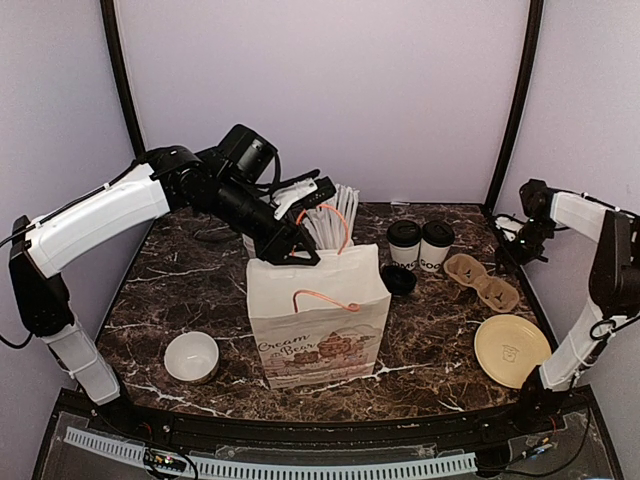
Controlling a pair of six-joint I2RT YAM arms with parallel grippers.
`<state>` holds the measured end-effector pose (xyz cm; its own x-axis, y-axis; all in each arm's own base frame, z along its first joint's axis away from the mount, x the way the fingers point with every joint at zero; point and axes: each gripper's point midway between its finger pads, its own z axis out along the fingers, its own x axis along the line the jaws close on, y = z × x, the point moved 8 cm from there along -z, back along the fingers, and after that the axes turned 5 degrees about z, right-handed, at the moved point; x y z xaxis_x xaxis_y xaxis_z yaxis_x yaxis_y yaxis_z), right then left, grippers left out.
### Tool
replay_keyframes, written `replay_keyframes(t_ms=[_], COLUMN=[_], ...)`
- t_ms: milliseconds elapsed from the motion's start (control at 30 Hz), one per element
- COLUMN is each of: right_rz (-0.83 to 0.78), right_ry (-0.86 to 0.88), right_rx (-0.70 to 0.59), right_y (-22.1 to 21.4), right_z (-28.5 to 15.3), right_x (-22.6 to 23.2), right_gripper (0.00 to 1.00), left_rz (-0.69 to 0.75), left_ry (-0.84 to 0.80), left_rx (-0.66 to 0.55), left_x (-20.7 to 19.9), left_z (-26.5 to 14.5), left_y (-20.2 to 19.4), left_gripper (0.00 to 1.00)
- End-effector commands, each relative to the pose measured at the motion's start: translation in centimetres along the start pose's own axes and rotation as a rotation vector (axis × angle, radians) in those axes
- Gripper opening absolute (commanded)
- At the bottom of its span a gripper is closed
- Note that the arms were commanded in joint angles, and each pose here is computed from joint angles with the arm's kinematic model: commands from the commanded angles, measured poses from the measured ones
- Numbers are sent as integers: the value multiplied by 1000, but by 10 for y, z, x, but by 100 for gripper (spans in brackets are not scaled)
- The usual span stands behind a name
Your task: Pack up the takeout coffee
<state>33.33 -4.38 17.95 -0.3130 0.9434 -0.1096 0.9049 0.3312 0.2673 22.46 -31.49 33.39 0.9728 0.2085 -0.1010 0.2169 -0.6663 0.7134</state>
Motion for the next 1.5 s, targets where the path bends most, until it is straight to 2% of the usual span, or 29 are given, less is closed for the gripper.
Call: replay_keyframes(t_ms=[0,167,267,400,1000,1267,1467], right_rz=[-106,-195,-202,-201,-206,-199,-193], right_ry=[149,262,253,214,186,206,216], right_rx=[-55,0,28,42,81,89,94], right_y=[6,9,15,23,26,30,29], right_z=[-17,2,18,26,37,43,46], right_x=[16,39,44,43,39,39,40], right_gripper=[60,49,49,51,50,45,36], left_rz=[40,57,62,63,69,60,58], left_ry=[28,88,119,112,93,86,75], left_rx=[-33,-40,-51,-68,-79,-82,-79], left_x=[-1,2,4,1,-5,-7,-9], left_z=[-7,-13,-17,-22,-26,-29,-29], left_y=[4,6,9,10,5,4,3], left_gripper=[44,54,59,60,60,52,46])
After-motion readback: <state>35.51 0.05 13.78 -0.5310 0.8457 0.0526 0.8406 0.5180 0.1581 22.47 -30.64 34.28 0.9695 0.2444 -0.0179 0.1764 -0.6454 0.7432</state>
